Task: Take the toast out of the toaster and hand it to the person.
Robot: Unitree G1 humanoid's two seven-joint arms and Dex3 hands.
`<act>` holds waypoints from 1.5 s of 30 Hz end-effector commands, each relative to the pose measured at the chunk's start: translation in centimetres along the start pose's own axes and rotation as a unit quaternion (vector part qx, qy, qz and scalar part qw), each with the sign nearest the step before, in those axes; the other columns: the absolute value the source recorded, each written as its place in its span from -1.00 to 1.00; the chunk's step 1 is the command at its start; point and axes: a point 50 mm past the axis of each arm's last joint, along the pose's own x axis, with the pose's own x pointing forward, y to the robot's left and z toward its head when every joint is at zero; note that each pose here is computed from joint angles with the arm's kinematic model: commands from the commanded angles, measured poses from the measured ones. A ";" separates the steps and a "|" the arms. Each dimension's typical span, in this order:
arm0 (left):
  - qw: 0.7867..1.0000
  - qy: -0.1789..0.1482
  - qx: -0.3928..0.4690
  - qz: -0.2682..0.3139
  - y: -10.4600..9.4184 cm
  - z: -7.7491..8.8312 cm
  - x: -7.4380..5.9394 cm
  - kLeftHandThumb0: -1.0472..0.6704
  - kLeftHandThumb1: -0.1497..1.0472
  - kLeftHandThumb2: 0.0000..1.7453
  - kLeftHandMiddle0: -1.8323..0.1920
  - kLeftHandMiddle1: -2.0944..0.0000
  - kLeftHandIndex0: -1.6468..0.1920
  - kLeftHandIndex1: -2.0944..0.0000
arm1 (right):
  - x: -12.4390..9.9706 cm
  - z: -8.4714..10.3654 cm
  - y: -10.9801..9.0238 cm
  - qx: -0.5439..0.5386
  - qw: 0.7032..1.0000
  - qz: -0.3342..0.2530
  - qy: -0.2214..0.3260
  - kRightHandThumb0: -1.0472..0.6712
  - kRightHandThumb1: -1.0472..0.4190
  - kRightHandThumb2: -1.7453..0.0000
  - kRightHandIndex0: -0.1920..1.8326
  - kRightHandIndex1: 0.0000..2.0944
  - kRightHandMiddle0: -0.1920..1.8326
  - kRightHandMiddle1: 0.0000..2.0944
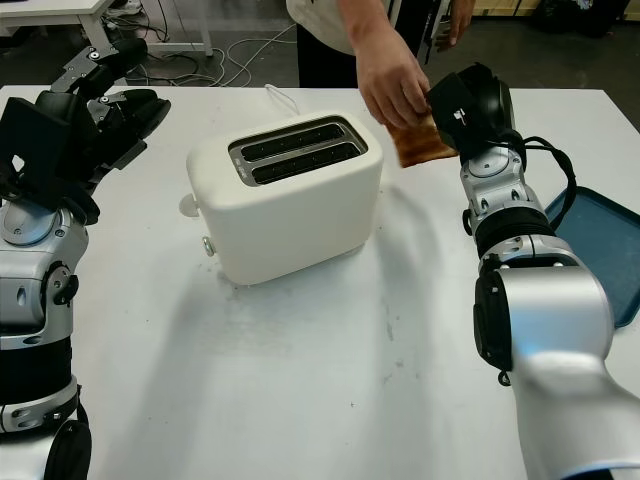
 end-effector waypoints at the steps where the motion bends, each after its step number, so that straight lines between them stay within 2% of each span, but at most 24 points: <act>1: 1.000 -0.004 0.000 0.000 0.0 0.2 -0.1 -0.34 0.76 -0.85 0.81 0.03 0.52 0.58 | -0.1 -0.2 0.1 -0.003 1.000 -0.003 0.005 0.01 -0.83 0.62 -0.20 0.67 -0.41 0.53; 2: 1.000 -0.003 0.000 0.001 0.0 0.2 -0.1 -0.34 0.76 -0.85 0.81 0.03 0.52 0.58 | -0.1 -0.2 0.1 -0.001 1.000 -0.001 0.002 0.03 -0.83 0.62 -0.24 0.67 -0.44 0.47; 5: 1.000 -0.003 0.001 0.000 0.0 0.2 -0.1 -0.35 0.76 -0.85 0.81 0.03 0.53 0.57 | -0.1 -0.1 0.1 0.004 1.000 -0.001 -0.003 0.05 -0.83 0.61 -0.26 0.67 -0.47 0.47; 7: 1.000 -0.003 0.003 -0.001 0.0 0.2 -0.1 -0.35 0.76 -0.85 0.81 0.03 0.53 0.57 | 0.0 0.0 0.1 0.009 1.000 -0.005 -0.005 0.06 -0.83 0.62 -0.33 0.67 -0.42 0.26; 10: 1.000 -0.002 0.000 -0.001 0.0 0.1 -0.1 -0.33 0.77 -0.85 0.81 0.04 0.54 0.56 | -0.2 0.3 0.1 0.049 0.998 -0.011 -0.034 0.15 -0.83 0.64 -0.27 0.67 -0.45 0.19; 13: 1.000 -0.003 -0.002 -0.001 0.0 0.2 -0.1 -0.33 0.76 -0.85 0.81 0.04 0.54 0.56 | -0.1 0.6 -0.3 0.087 0.995 -0.004 -0.047 0.07 -0.83 0.65 -0.14 0.67 -0.41 0.57; 14: 1.000 -0.002 -0.003 0.000 0.0 0.2 -0.1 -0.34 0.76 -0.85 0.81 0.04 0.54 0.56 | -0.1 0.7 -0.5 0.082 0.995 0.003 -0.054 -0.09 -0.83 0.67 -0.23 0.51 -0.41 0.40; 15: 1.000 0.000 -0.002 0.002 0.0 0.2 -0.2 -0.34 0.75 -0.85 0.81 0.03 0.54 0.55 | -0.1 1.0 -0.6 0.069 0.995 0.023 -0.072 -0.25 -0.83 0.66 -0.29 0.14 -0.36 0.01; 17: 1.000 0.002 -0.002 0.004 0.1 0.1 -0.2 -0.35 0.75 -0.85 0.81 0.04 0.55 0.55 | -0.2 1.4 -0.8 0.052 0.992 0.058 -0.099 -0.51 -0.83 0.51 -0.55 -0.54 -0.48 -0.64; 19: 1.000 0.004 -0.009 0.008 0.3 0.0 -0.4 -0.35 0.75 -0.85 0.81 0.06 0.56 0.55 | -0.5 1.3 -0.7 0.055 0.988 0.079 -0.122 -0.65 -0.83 0.43 -0.63 -0.78 -0.58 -0.88; 21: 1.000 0.002 -0.021 0.014 0.6 -0.2 -0.7 -0.32 0.75 -0.84 0.81 0.08 0.57 0.55 | -1.1 0.8 -0.3 0.078 0.981 0.095 -0.147 -0.63 -0.83 0.41 -0.71 -0.89 -0.66 -0.97; 25: 0.998 0.004 -0.053 0.039 1.2 -0.4 -1.7 -0.36 0.74 -0.85 0.81 0.12 0.59 0.55 | -4.1 -0.5 0.8 0.138 0.961 0.120 -0.208 -0.51 -0.83 0.30 -0.78 -0.96 -0.72 -1.00; 29: 0.995 -0.002 -0.087 0.047 1.5 -0.6 -2.9 -0.34 0.74 -0.85 0.81 0.21 0.62 0.57 | -7.6 -1.6 1.8 0.183 0.947 0.136 -0.228 -0.53 -0.83 0.23 -0.80 -0.98 -0.78 -1.00; 33: 0.994 0.000 -0.099 0.046 1.7 -1.2 -4.4 -0.29 0.78 -0.83 0.81 0.33 0.66 0.59 | -10.9 -2.8 3.0 0.218 0.942 0.135 -0.218 -0.55 -0.83 0.14 -0.81 -1.00 -0.80 -1.00; 37: 0.991 0.021 -0.107 0.071 1.3 -1.5 -6.1 -0.33 0.77 -0.84 0.80 0.32 0.63 0.59 | -13.5 -3.4 3.9 0.222 0.945 0.120 -0.208 -0.60 -0.83 0.07 -0.81 -1.00 -0.79 -0.99; 41: 0.990 0.037 -0.108 0.084 0.9 -1.9 -7.7 -0.27 0.79 -0.81 0.81 0.34 0.64 0.65 | -15.7 -3.7 4.6 0.264 0.942 0.122 -0.167 -0.68 -0.83 0.09 -0.81 -1.00 -0.81 -1.00; 45: 0.989 0.063 -0.106 0.084 0.3 -2.8 -9.1 -0.24 0.79 -0.76 0.75 0.48 0.57 0.80 | -17.9 -4.0 5.4 0.299 0.936 0.107 -0.150 -0.48 -0.83 0.06 -0.81 -1.00 -0.81 -1.00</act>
